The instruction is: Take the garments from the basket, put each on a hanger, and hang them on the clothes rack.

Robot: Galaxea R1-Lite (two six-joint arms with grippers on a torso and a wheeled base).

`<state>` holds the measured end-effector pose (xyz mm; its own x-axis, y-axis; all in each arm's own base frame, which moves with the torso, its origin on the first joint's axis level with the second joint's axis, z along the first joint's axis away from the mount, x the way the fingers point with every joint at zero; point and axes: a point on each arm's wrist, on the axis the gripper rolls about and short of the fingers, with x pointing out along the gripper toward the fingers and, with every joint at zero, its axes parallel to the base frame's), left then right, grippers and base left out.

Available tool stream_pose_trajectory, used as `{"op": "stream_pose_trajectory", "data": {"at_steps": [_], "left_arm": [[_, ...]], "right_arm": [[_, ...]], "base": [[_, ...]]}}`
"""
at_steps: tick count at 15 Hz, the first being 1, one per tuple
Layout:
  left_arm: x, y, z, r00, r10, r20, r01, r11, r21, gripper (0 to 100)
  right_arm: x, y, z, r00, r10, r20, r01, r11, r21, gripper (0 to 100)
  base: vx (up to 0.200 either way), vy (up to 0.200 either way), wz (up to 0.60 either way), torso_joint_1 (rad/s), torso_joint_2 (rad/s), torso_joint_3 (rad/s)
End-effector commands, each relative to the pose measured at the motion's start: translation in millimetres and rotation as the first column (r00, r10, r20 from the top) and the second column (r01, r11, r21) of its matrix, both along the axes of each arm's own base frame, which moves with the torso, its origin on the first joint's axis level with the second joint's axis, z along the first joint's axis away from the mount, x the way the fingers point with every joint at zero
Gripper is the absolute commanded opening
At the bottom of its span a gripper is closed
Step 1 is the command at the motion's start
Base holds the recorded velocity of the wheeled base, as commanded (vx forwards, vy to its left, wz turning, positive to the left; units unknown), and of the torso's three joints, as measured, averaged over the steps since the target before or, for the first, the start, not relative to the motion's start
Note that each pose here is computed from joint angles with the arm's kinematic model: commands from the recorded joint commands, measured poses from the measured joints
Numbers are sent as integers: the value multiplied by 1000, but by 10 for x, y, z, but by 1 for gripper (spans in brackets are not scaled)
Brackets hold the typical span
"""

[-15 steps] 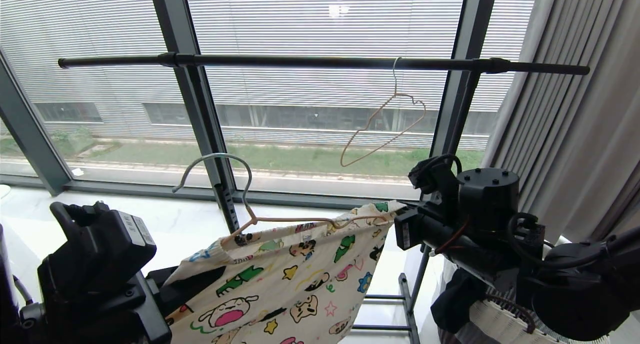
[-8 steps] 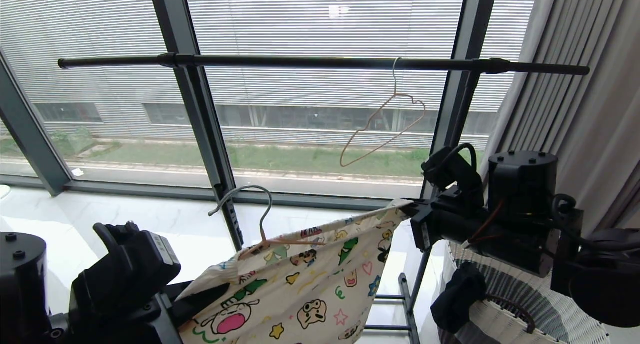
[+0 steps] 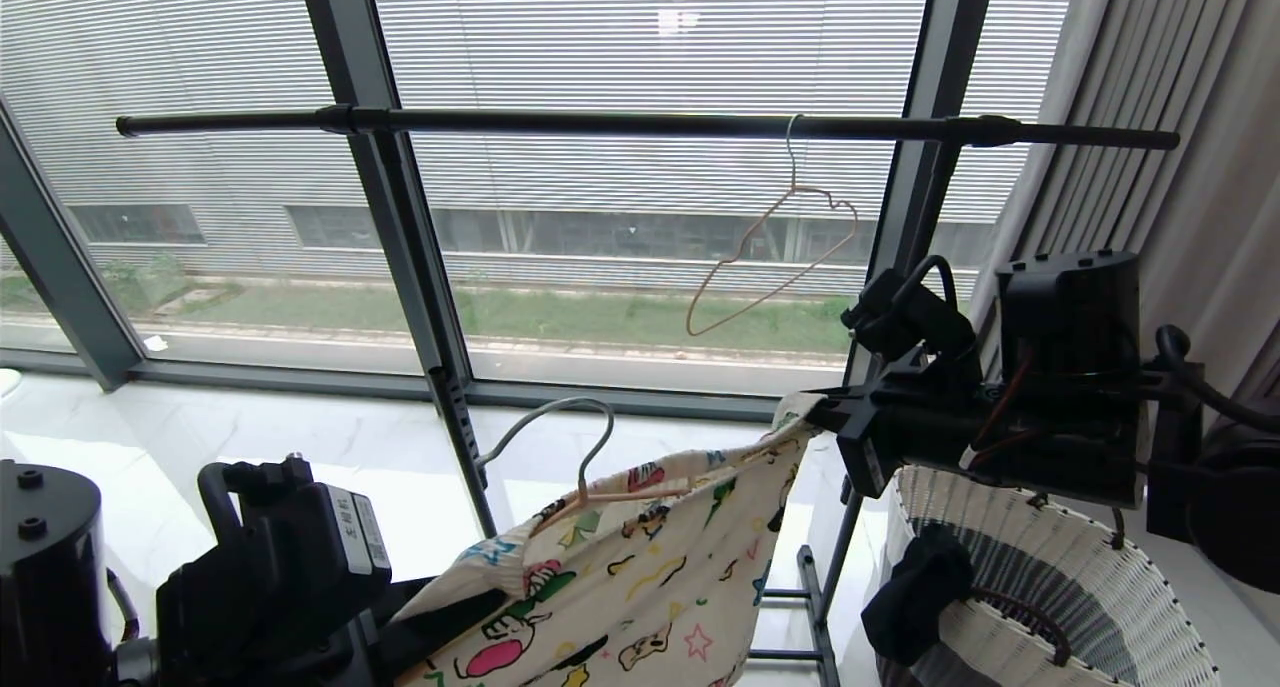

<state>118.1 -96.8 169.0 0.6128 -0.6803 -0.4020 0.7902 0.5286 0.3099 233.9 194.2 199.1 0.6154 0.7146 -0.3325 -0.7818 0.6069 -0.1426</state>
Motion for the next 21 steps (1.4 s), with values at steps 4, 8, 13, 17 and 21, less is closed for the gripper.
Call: {"op": "stream_pose_trajectory", "data": {"at_steps": [4,8,13,17,21], "left_arm": [[4,-5,1,1000,1,0,-1,1000,-1,0],[17,1,-10,1000,11,-7,-11,1000,1,0],[147,83,-46,994,102,-27,-102,995,18,0],[137,26,-7,998,64,-1,-64,998,-11,0],[141,-196,50,999,-38,4,38,999,-20,0]], "right_arm": [[-56,-11,115,997,75,-10,-74,997,16,100],[-146,-90,177,990,126,-69,-127,992,-2,100],[-251,-129,355,965,228,-130,-228,974,14,100],[-319,-122,327,951,277,-136,-286,957,-51,100],[-350,-137,272,921,375,-104,-387,910,-151,100]], "base": [[0,0,0,0,0,0],[0,0,0,0,0,0],[0,0,0,0,0,0],[0,0,0,0,0,0],[0,0,0,0,0,0]]}}
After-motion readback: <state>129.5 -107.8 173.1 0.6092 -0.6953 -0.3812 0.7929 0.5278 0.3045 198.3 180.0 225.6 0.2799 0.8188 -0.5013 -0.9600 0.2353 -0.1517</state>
